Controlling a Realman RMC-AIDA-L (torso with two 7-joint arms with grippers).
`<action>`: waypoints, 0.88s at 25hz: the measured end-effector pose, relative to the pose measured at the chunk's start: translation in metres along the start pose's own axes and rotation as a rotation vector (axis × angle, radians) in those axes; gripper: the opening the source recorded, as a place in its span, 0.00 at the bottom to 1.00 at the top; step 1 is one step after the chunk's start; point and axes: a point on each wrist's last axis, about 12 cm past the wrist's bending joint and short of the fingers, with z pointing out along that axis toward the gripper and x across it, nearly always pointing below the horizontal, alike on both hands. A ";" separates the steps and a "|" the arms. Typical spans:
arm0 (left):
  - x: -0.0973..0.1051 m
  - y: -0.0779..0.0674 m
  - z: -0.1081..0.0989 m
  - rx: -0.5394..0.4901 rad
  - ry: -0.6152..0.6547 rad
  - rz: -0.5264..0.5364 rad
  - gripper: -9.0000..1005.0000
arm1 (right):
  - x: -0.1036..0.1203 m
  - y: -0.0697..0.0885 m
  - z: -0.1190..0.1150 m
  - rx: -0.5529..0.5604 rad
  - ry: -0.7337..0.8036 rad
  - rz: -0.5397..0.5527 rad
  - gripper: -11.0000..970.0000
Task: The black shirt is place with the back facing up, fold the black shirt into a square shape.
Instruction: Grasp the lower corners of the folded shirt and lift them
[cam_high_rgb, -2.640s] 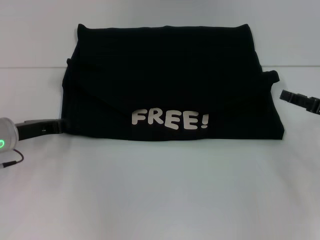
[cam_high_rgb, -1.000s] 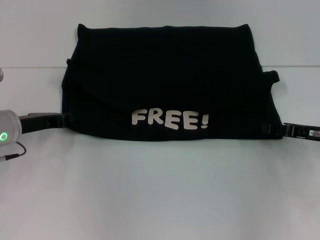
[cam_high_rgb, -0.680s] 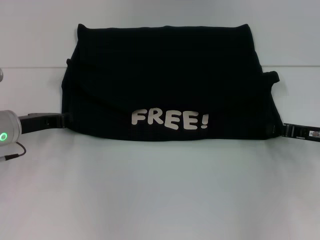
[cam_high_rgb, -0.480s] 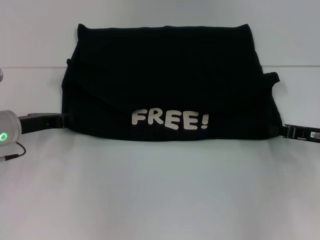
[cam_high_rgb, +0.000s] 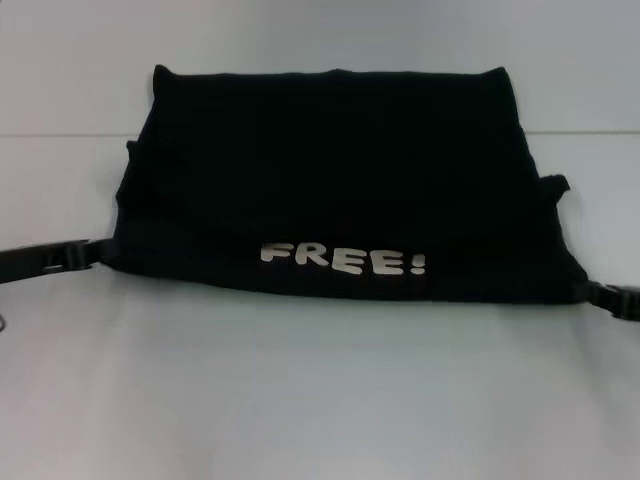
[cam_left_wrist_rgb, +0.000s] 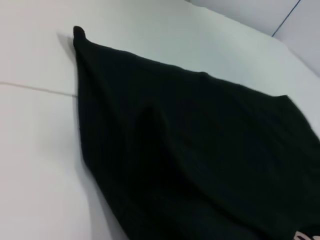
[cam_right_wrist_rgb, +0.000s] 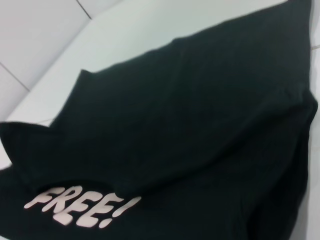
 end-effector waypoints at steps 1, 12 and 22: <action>0.002 0.000 -0.005 0.019 0.003 -0.011 0.01 | 0.005 -0.002 -0.006 -0.007 -0.009 0.000 0.03; 0.023 -0.005 -0.043 0.173 0.071 -0.031 0.01 | 0.059 0.000 -0.061 -0.124 -0.040 -0.022 0.04; 0.050 -0.011 -0.068 0.300 0.162 -0.017 0.01 | 0.096 0.008 -0.100 -0.188 -0.061 -0.048 0.05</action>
